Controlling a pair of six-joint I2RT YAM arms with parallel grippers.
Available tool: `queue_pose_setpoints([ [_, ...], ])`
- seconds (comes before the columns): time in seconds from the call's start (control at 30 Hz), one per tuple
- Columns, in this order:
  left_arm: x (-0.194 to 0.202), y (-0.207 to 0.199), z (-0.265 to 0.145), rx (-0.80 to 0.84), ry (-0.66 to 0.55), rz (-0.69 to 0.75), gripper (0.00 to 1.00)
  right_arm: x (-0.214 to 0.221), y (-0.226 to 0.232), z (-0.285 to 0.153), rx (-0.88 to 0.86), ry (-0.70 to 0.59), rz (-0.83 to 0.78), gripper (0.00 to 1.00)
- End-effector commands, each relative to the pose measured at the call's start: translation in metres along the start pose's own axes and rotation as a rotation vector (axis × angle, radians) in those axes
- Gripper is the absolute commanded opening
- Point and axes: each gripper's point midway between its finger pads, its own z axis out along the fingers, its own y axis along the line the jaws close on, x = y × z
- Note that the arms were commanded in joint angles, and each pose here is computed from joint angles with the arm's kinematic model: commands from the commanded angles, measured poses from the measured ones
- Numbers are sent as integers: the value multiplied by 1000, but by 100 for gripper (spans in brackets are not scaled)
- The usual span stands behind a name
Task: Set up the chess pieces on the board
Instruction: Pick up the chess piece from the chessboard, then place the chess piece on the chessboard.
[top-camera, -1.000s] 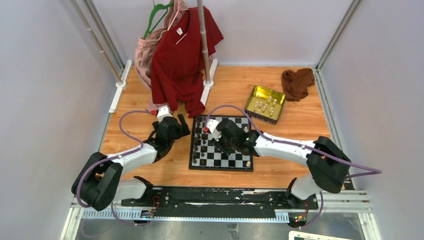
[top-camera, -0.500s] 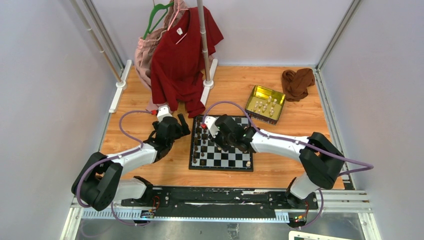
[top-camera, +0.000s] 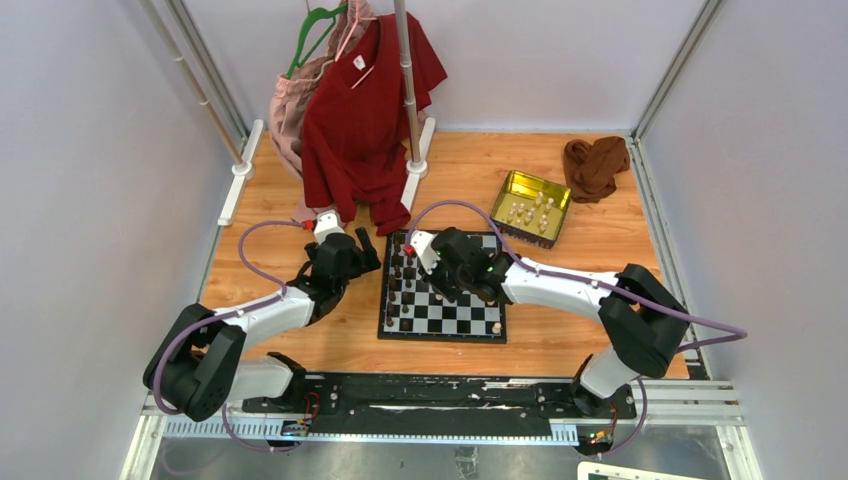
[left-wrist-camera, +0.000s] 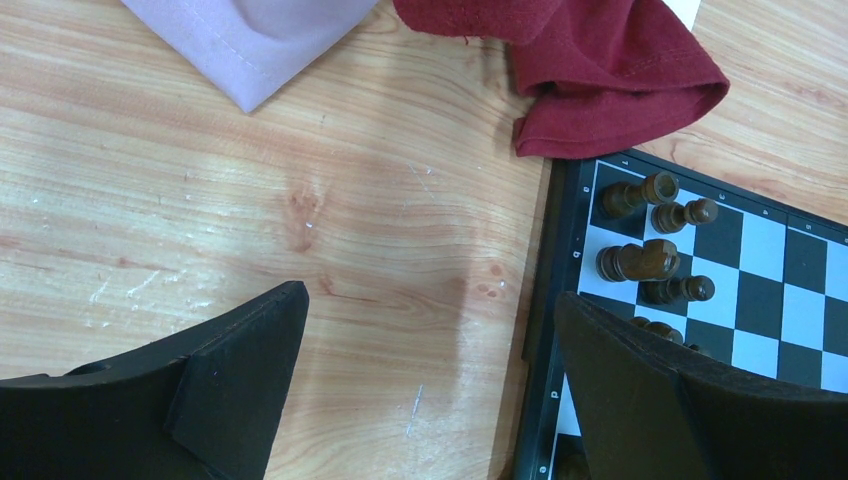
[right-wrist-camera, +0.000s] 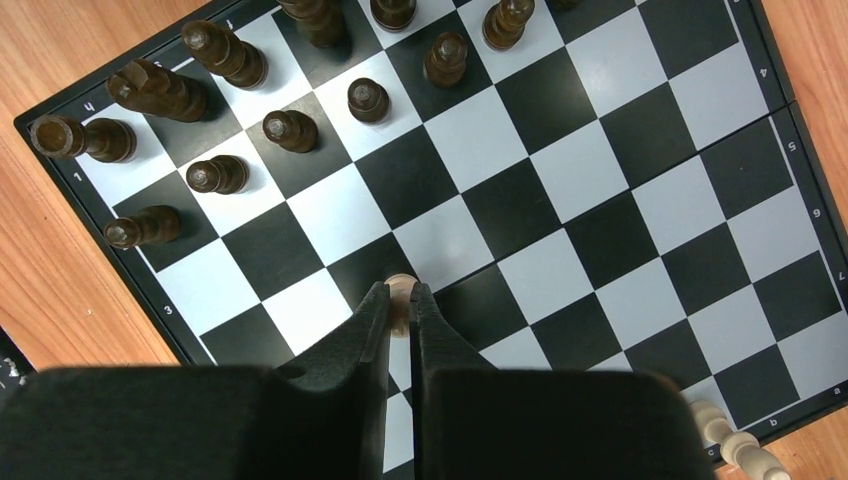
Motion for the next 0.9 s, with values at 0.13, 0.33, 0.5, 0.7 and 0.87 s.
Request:
queue_pose_setpoints([
  [0.13,-8,1,2,-8,-37,-13,100,-17,-9,-21,32,-44,17,0],
  [0.33,-8,2,2,-13,-36,-9,100,-17,-13,-41,69,-55,36,0],
  [0.5,-6,4,3,-17,-33,-5,100,-5,-22,-64,145,-46,74,0],
  [0.7,-5,4,4,-19,-28,-5,100,17,-28,-96,230,-55,167,0],
  [0.87,-3,4,4,-19,-21,-8,100,37,-31,-114,292,-59,257,0],
])
